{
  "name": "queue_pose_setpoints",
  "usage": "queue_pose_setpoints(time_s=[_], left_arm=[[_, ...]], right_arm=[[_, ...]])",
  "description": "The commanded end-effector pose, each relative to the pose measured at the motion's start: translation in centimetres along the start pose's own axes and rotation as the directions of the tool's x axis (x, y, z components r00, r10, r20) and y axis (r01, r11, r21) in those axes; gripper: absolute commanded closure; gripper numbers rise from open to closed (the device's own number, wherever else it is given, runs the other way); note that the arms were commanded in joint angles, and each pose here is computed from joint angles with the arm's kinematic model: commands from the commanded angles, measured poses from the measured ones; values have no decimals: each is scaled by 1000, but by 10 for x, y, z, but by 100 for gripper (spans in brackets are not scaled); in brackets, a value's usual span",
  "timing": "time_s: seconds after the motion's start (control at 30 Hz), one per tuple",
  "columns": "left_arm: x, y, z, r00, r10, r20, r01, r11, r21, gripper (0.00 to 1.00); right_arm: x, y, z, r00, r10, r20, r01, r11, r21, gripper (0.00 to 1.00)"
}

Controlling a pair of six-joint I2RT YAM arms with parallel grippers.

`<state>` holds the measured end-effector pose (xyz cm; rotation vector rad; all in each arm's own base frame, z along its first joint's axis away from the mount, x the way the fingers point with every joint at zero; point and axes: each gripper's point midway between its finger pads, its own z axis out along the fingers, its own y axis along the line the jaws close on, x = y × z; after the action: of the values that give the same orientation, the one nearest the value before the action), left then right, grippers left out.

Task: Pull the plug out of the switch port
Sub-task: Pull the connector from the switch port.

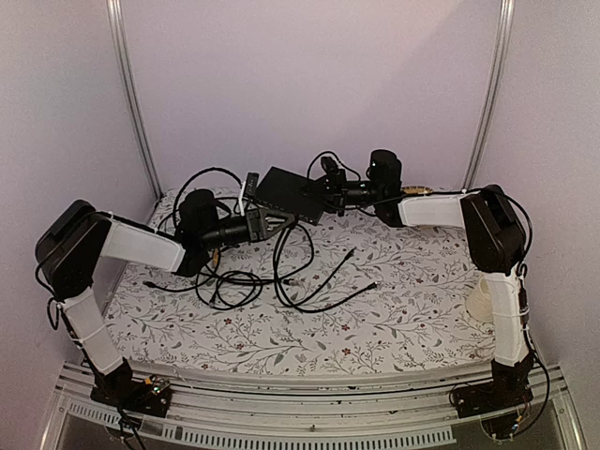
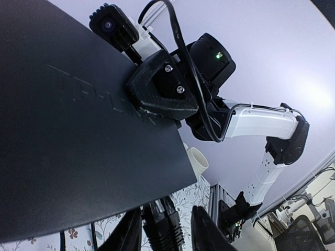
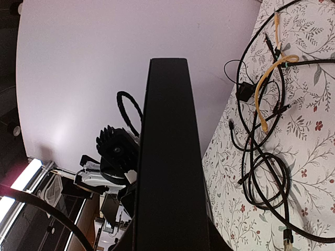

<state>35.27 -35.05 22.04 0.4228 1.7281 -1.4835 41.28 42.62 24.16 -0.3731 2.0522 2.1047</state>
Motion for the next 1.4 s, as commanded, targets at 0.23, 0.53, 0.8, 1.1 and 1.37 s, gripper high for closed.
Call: queue_pose_setpoints(time_s=[0.23,0.53,0.8,1.1,1.37], left_arm=[[-12,-7,7,996,-5,89,3,1000,15,69],[-25,-9,-2,987,-47,154,42,998,36,70],[-27,-5,-8,980,-85,180,81,996,32,69],[-29,-2,-8,978,-97,187,94,995,25,72],[-30,0,-6,976,-104,191,104,995,11,74]], right_arm=[[-1,27,11,996,-94,-6,93,994,-63,98],[-1,26,11,996,-94,-6,93,994,-64,98],[-2,26,11,995,-95,-4,95,993,-66,98],[-3,28,12,995,-96,-1,96,993,-68,98],[-4,29,12,995,-95,6,95,993,-67,98]])
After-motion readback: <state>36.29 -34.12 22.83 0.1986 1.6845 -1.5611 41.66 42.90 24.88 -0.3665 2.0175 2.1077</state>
